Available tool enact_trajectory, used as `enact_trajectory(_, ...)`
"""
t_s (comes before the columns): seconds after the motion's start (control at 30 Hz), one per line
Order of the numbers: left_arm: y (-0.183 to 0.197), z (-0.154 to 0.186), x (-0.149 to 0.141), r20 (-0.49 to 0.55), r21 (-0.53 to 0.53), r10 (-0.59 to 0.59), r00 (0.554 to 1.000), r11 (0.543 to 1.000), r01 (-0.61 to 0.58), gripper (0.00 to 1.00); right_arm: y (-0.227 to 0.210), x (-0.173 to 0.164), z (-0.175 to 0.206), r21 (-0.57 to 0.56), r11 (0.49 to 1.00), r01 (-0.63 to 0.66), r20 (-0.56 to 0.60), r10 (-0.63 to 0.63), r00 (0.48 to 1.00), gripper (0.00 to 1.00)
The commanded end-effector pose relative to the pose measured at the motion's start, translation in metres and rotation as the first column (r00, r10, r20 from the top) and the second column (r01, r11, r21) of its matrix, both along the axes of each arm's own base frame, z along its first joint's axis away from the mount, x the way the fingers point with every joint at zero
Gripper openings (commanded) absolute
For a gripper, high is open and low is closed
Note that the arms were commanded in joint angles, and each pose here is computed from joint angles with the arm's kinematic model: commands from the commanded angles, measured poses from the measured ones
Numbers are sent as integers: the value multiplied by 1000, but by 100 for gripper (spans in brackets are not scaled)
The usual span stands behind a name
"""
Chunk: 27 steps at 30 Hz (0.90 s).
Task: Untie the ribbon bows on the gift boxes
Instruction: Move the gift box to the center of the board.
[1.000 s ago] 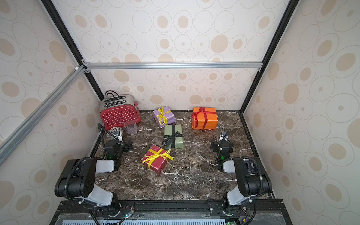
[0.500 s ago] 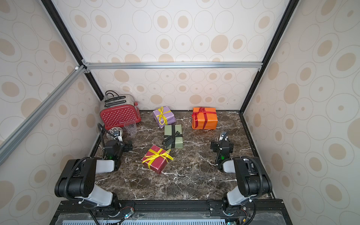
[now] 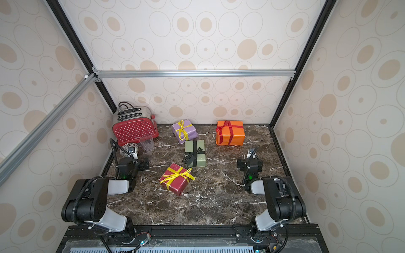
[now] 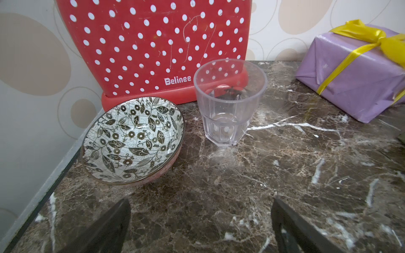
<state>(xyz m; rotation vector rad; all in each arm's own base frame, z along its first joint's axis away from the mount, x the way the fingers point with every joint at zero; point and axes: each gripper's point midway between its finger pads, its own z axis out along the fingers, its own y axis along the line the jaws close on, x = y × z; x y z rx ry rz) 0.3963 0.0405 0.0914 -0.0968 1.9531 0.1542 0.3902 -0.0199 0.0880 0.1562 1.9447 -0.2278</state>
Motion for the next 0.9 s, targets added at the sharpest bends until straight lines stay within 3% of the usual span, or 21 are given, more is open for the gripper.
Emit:
enact_trajectory(0.0,4,32,-5,68,15,27,997,1000,-28,99,8,3,14,-21,999,-43,20,43,999,100)
enact_trajectory(0.13,17,79,-22,152,2,117,981,993,-119,99,16,-4,49,-12,998,-65,-22,65,998,100)
enact_trajectory(0.27,15,142,-46,336,-15,193,922,980,-200,99,26,-14,91,174,982,-77,80,63,995,100)
enact_trajectory(0.37,20,179,-59,415,-231,356,837,931,-281,99,37,-23,109,391,918,-72,102,35,994,100)
enact_trajectory(0.4,18,186,-60,409,-310,381,829,912,-267,99,50,-24,117,425,896,-131,89,103,991,100)
enact_trajectory(0.5,8,203,-59,379,-513,419,825,837,-190,99,93,-33,152,528,782,-332,150,299,943,100)
enact_trajectory(0.57,-5,214,-55,377,-564,373,848,818,-109,99,115,-47,166,590,685,-427,197,391,899,100)
enact_trajectory(0.63,-19,224,-50,389,-578,310,868,816,-32,100,118,-61,163,645,642,-416,187,395,900,100)
enact_trajectory(0.73,-27,226,-46,338,-607,280,898,795,-19,100,104,-76,148,745,584,-322,183,285,941,100)
enact_trajectory(0.8,-42,229,-40,321,-633,218,922,774,37,99,113,-87,147,758,536,-372,217,331,919,100)
enact_trajectory(0.87,-65,236,-34,338,-647,108,935,748,148,99,122,-95,134,780,518,-351,164,373,913,96)
